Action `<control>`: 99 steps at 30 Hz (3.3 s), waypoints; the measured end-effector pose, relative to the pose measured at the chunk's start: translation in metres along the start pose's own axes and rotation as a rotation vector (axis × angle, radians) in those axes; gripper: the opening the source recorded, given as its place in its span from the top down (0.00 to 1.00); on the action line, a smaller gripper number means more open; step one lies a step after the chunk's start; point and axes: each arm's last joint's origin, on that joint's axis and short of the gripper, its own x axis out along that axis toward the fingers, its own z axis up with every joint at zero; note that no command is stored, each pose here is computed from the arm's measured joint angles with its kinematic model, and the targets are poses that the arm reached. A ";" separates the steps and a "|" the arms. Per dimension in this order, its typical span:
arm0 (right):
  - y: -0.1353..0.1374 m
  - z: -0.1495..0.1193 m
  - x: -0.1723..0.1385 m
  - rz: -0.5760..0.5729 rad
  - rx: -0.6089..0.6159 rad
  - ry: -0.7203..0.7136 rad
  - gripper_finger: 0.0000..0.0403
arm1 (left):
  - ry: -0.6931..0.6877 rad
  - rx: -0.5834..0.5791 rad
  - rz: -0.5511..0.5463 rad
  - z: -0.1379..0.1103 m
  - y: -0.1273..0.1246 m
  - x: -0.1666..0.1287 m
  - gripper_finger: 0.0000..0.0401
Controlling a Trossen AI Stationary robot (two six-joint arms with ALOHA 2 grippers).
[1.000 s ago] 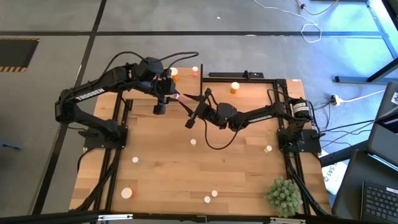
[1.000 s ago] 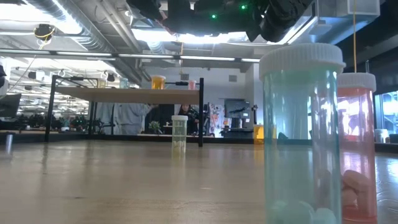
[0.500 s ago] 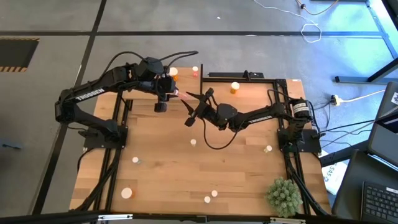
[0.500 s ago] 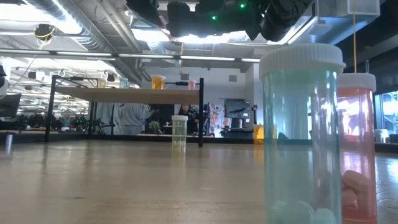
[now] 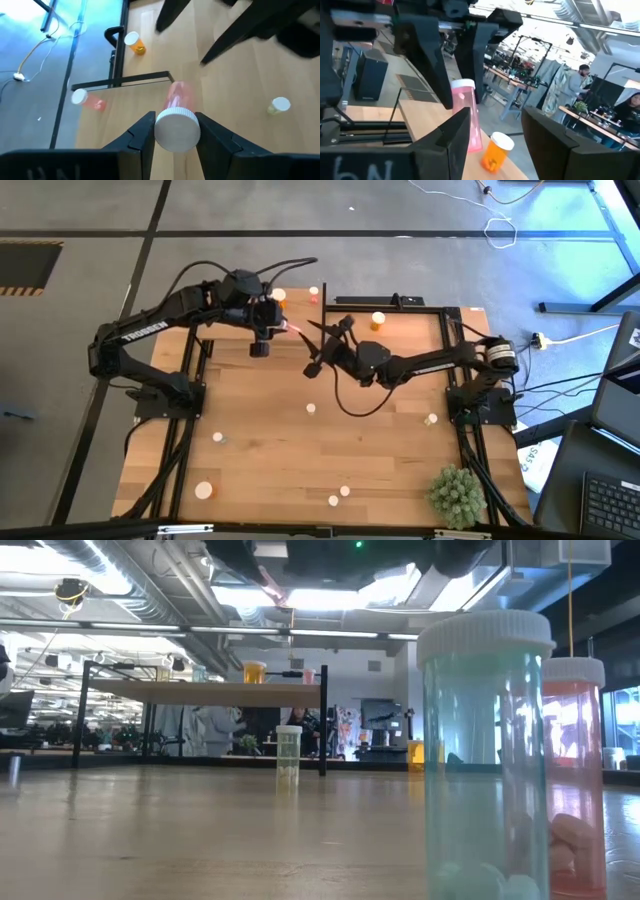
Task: Pick and place medicine bottles onto shelf by color
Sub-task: Put the top red pill bottle on the shelf aligned with the red pill bottle on the shelf
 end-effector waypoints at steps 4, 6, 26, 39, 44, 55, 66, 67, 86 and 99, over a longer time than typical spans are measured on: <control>-0.008 0.009 -0.007 0.011 -0.008 0.061 0.56 | 0.009 -0.018 0.018 -0.003 0.006 0.000 0.72; -0.014 0.012 -0.011 0.031 0.017 0.104 0.56 | 0.009 -0.031 0.030 -0.004 0.009 0.000 0.72; -0.047 0.032 -0.042 0.115 0.288 0.292 0.56 | 0.151 -0.149 -0.025 -0.022 0.024 0.032 0.72; -0.046 0.031 -0.042 0.115 0.356 0.307 0.56 | 0.415 -0.077 -0.007 -0.041 0.023 0.066 0.72; -0.046 0.030 -0.042 0.156 0.403 0.314 0.56 | 0.466 -0.047 -0.023 -0.045 0.021 0.066 0.72; -0.047 0.025 -0.041 0.190 0.393 0.350 0.56 | 0.611 -0.010 -0.009 -0.058 0.023 0.059 0.72; -0.047 0.025 -0.041 0.191 0.393 0.350 0.56 | 0.665 -0.014 -0.055 -0.068 0.029 0.055 0.72; -0.047 0.025 -0.041 0.190 0.393 0.350 0.56 | 0.663 -0.014 -0.053 -0.068 0.030 0.055 0.72; -0.046 0.025 -0.041 0.191 0.393 0.351 0.56 | 0.646 0.036 -0.011 -0.065 0.033 0.057 0.72; -0.046 0.025 -0.041 0.191 0.394 0.351 0.56 | 0.638 0.029 -0.006 -0.065 0.033 0.059 0.72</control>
